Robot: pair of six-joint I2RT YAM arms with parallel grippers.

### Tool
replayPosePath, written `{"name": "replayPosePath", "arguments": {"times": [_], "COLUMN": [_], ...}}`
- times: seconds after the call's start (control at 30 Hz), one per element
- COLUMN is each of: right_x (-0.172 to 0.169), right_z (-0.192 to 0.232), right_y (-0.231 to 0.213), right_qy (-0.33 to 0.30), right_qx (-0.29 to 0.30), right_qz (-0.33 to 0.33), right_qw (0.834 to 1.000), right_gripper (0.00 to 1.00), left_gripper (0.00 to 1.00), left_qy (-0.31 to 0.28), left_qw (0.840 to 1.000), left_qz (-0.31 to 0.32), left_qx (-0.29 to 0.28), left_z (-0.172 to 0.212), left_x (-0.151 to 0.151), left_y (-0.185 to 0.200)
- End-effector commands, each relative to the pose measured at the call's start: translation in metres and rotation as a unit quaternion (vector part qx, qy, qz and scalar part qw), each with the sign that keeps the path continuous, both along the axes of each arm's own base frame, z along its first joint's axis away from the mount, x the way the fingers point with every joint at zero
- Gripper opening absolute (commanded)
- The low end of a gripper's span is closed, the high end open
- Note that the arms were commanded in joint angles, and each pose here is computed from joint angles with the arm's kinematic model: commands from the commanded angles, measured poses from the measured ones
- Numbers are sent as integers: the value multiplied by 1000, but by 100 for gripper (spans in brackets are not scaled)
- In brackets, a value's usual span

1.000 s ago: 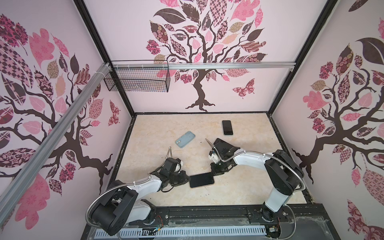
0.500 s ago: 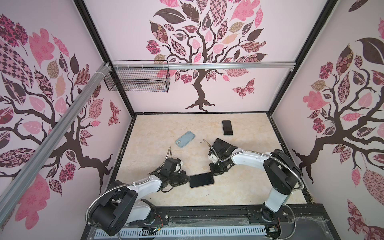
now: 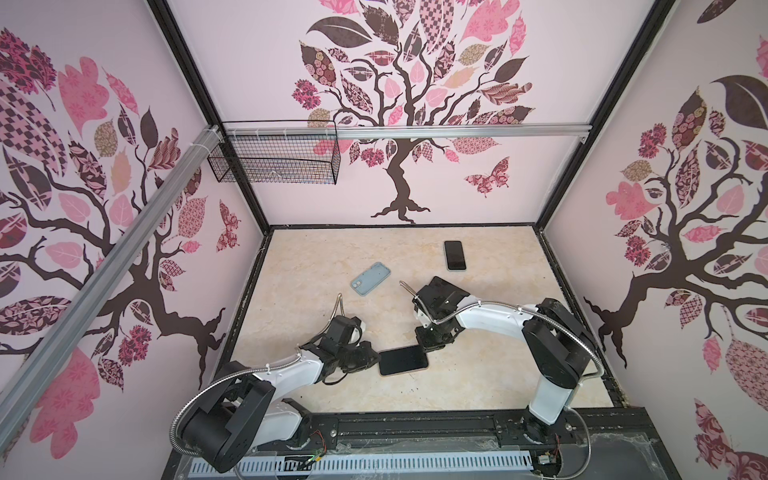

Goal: Put the phone into the phone case

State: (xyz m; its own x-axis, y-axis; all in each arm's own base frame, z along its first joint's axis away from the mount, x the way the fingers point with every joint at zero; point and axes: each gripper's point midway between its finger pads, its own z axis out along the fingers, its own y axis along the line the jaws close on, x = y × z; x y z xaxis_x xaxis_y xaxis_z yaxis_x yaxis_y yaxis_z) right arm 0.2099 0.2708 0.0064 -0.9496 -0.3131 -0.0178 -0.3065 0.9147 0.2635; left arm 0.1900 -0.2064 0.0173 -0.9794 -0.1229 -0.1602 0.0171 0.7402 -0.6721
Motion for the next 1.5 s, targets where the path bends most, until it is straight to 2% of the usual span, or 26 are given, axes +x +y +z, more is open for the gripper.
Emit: {"name": "replayPosePath", "arguments": {"times": [0.0,1.0,1.47], "right_x": [-67,-85,-95], "right_z": [-161,-190,-203], "right_y": [-15,-19,-22], "right_qy": [49,68,83], "right_qx": [-83,-106,-113], "right_qz": [71,76,81], "right_qw": [993,989,987], "right_gripper": [9,8,8], "left_gripper": [11,11,11], "left_qy": [-20,-21,-23], "left_qw": [999,1000,999], "left_qz": [-27,-22,-15], "left_qx": [-6,0,20], "left_z": [-4,-4,-3], "left_x": [-3,-5,-7], "left_y": [-11,-7,1]}}
